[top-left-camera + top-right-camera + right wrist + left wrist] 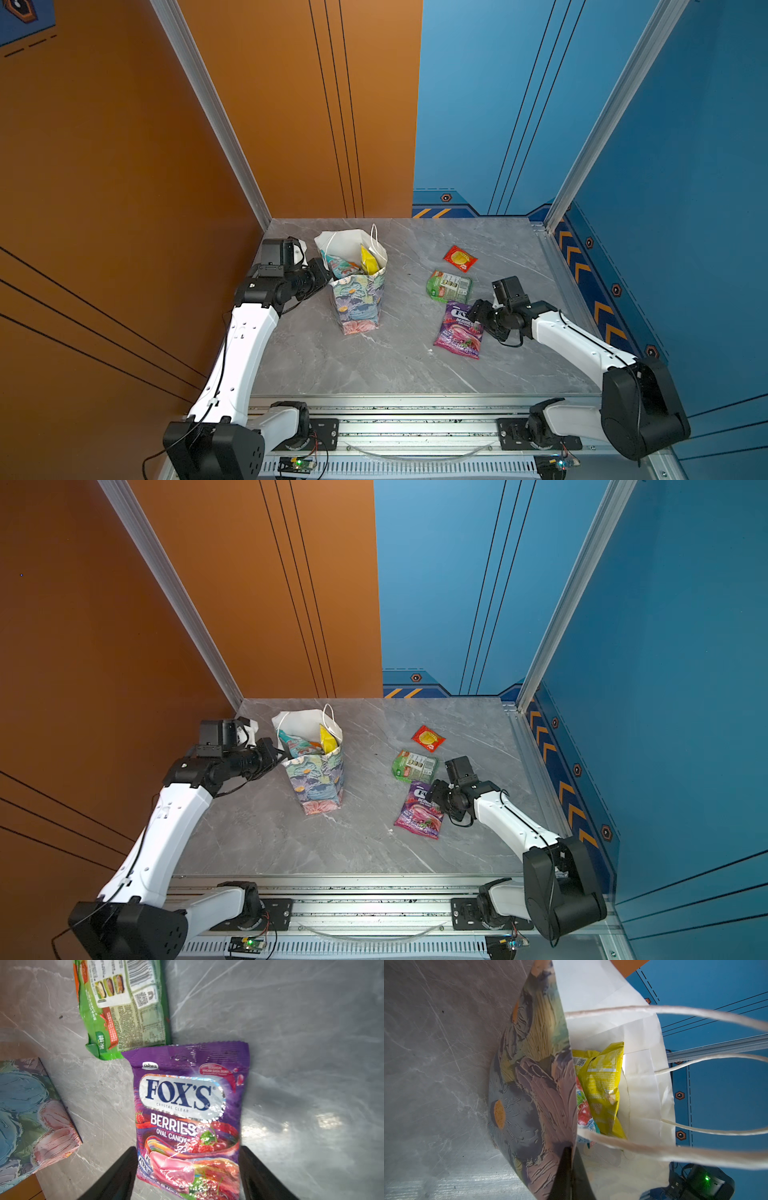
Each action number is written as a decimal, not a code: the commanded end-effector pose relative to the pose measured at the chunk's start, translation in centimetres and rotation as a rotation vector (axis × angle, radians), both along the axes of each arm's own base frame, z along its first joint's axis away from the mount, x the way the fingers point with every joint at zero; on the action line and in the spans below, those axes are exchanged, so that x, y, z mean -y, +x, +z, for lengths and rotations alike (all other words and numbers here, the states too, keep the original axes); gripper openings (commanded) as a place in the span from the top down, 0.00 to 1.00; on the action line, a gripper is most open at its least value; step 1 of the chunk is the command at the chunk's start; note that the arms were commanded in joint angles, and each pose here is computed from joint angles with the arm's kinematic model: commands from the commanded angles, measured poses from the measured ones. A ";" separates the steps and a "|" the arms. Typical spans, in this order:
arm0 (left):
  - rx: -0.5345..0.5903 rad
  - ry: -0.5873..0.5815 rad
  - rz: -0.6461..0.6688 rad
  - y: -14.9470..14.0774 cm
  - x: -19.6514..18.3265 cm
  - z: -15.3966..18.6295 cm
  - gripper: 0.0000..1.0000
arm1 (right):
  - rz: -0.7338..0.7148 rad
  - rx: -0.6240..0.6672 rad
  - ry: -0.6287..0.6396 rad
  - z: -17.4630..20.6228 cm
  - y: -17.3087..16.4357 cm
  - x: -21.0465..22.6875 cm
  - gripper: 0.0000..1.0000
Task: Place the snacks into the paper bag
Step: Move the snack to the center of the table, then pick up the snack at the center of the table.
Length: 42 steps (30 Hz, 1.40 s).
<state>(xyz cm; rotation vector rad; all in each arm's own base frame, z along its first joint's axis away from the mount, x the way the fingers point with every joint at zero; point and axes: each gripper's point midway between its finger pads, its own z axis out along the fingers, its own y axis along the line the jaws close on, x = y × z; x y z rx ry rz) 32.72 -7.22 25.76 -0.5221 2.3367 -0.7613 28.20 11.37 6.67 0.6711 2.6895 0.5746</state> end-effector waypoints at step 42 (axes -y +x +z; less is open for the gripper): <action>0.000 -0.021 -0.011 -0.2 0.2 0.1 1.00 | -0.014 0.243 0.194 4.8 2.4 -1.4 1.00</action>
